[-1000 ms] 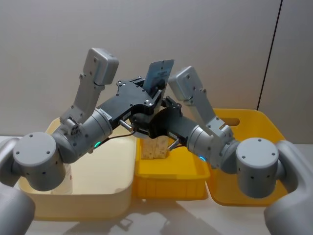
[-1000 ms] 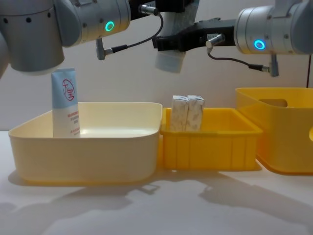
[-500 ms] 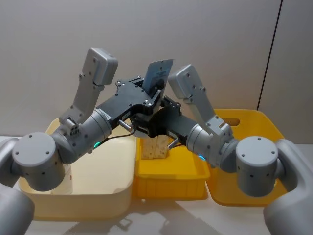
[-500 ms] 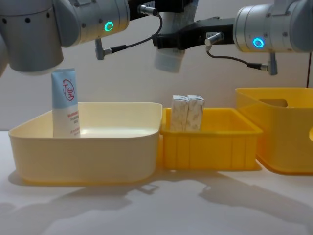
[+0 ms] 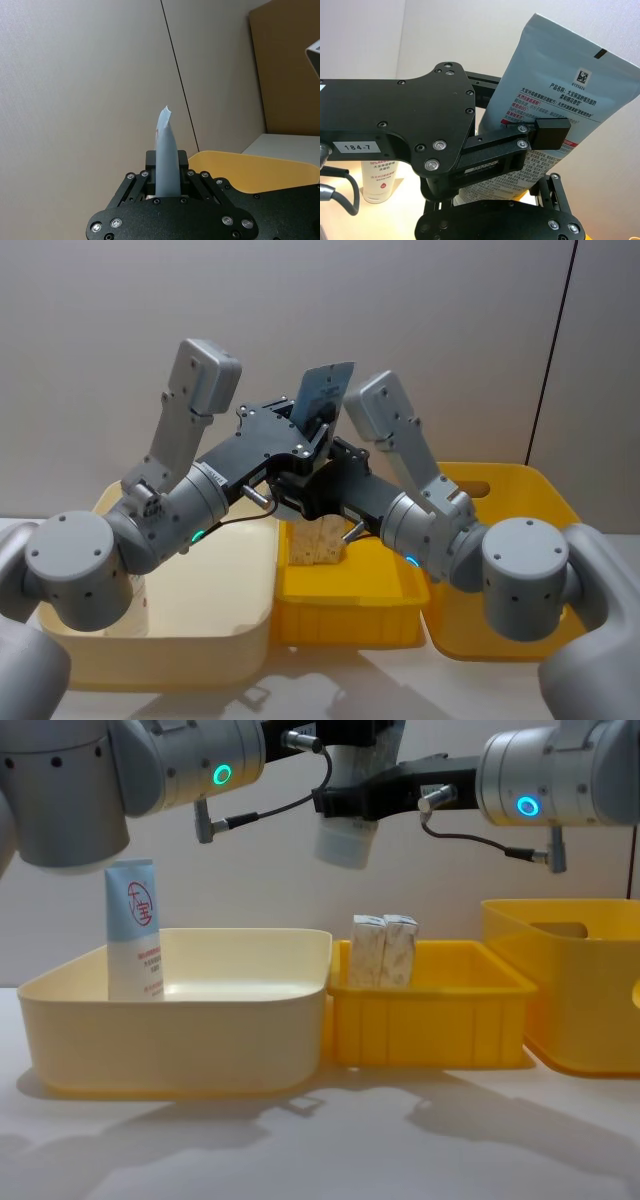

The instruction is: Bimanual collaborative sorting of washing and personal care products

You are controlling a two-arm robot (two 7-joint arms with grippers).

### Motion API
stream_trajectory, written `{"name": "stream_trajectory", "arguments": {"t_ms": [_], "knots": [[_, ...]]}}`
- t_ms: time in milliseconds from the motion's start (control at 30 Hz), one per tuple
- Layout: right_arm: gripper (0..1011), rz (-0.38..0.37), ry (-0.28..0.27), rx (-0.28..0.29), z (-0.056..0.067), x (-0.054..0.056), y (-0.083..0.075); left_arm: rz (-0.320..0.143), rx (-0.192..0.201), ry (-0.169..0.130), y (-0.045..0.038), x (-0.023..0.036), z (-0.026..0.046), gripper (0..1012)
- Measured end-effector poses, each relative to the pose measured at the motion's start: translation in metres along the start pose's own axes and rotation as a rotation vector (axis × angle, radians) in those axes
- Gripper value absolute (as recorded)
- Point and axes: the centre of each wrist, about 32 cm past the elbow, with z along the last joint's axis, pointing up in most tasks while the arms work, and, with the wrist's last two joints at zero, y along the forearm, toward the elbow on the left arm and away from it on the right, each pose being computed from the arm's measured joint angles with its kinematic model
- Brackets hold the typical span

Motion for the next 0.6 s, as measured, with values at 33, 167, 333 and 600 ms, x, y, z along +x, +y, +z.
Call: {"name": "stream_trajectory", "arguments": {"t_ms": [33,167,333,600], "knots": [[725,0.0,0.0,0.0,0.0,0.0,0.0,0.0,0.0,0.0,0.0,0.0,0.0,239],[703,0.0,0.0,0.001,0.0002,0.0,0.0001,0.0,0.0,0.0,0.0,0.0,0.0,239],[675,0.0,0.001,0.001,0.0002,0.0001,0.0,0.0,0.0,0.0,0.0,0.0,0.0,239],[635,0.0,0.001,0.001,0.0002,0.0001,0.0001,0.0,0.0,0.0,0.0,0.0001,0.0,239]]}}
